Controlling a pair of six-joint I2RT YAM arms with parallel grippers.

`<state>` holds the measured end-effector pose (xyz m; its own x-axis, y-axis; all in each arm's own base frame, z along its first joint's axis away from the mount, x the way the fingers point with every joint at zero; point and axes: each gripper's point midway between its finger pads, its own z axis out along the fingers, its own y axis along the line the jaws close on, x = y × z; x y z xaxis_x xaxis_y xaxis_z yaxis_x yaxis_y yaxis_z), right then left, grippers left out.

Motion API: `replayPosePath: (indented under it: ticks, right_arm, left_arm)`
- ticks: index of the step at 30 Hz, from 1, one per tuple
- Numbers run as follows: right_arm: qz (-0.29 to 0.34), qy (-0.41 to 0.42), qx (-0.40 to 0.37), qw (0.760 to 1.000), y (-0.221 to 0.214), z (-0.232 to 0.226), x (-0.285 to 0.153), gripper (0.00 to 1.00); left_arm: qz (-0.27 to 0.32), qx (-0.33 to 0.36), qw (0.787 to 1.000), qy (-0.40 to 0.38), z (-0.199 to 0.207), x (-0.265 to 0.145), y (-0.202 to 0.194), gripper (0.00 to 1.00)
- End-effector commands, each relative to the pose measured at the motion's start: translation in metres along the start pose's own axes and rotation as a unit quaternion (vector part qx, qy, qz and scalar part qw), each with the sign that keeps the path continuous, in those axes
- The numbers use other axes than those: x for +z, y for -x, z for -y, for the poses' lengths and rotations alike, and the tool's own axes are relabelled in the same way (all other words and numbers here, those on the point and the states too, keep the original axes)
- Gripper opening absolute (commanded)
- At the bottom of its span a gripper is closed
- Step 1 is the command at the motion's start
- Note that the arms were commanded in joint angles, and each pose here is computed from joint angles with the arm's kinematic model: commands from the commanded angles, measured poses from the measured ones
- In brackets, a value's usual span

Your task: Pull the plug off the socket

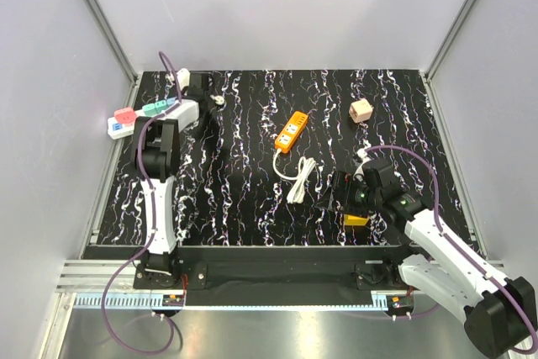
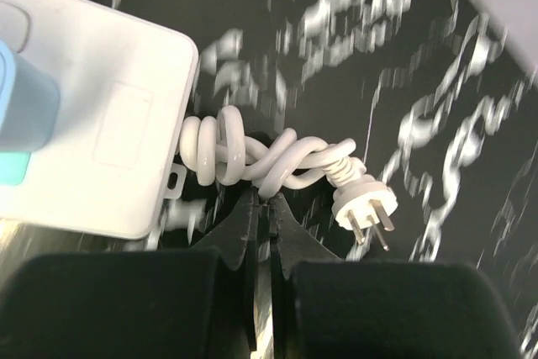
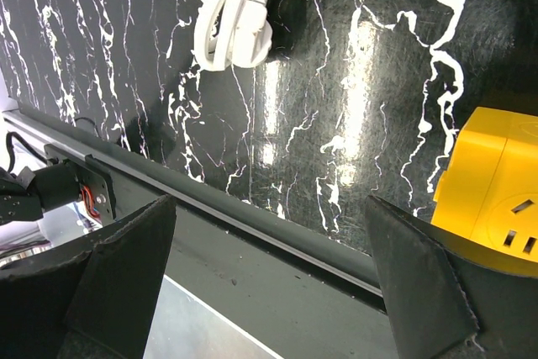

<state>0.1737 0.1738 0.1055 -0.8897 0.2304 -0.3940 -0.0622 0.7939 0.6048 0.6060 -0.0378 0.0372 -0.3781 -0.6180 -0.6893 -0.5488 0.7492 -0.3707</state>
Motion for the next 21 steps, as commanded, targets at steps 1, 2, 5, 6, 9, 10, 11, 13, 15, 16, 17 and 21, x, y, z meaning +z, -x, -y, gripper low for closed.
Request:
replayPosePath:
  ticks: [1,2,5,6,9,10,11,13,15,16,17,21]
  right_arm:
    - [0.021,0.024,-0.017,0.999,0.015,-0.018,-0.007,1.00]
    - [0.020,0.027,-0.017,0.999,0.014,-0.019,-0.008,1.00]
    - [0.020,0.032,-0.016,0.999,0.012,-0.020,-0.009,1.00]
    - [0.018,0.035,-0.018,0.999,0.010,-0.020,-0.010,1.00]
    - [0.017,0.032,-0.018,0.999,0.009,-0.017,-0.009,1.00]
    - [0.020,0.029,-0.017,0.999,0.010,-0.016,-0.009,1.00]
    - [0.021,0.025,-0.016,0.999,0.010,-0.015,-0.008,1.00]
    - [0.019,0.021,-0.014,0.999,0.011,-0.014,-0.007,1.00]
    - [0.018,0.020,-0.016,1.000,0.013,-0.015,-0.006,1.00]
    - [0.017,0.019,-0.016,1.000,0.014,-0.016,-0.005,1.00]
    - [0.018,0.022,-0.017,0.999,0.016,-0.018,-0.005,1.00]
    - [0.003,0.028,-0.018,0.999,0.014,-0.021,-0.002,1.00]
  left_arm:
    - [0.058,0.028,0.997,-0.049,0.038,-0.066,0.041,0.00]
    - [0.047,0.043,0.997,-0.038,0.026,-0.071,0.026,0.00]
    - [0.040,0.066,0.996,-0.043,0.023,-0.107,0.001,0.00]
    - [0.033,0.077,0.995,-0.053,0.028,-0.119,-0.014,0.00]
    - [0.010,0.101,0.992,-0.070,0.024,-0.154,-0.055,0.00]
    - [0.011,0.093,0.992,-0.081,0.027,-0.171,-0.056,0.00]
    - [-0.007,0.104,0.992,-0.071,0.010,-0.177,-0.080,0.00]
    - [-0.014,0.098,0.991,-0.093,0.013,-0.205,-0.101,0.00]
    - [-0.041,0.119,0.987,-0.098,-0.001,-0.223,-0.136,0.00]
    - [-0.046,0.119,0.987,-0.099,-0.005,-0.235,-0.140,0.00]
    - [-0.062,0.114,0.987,-0.093,-0.018,-0.240,-0.156,0.00]
    - [-0.100,0.133,0.979,-0.119,-0.027,-0.278,-0.197,0.00]
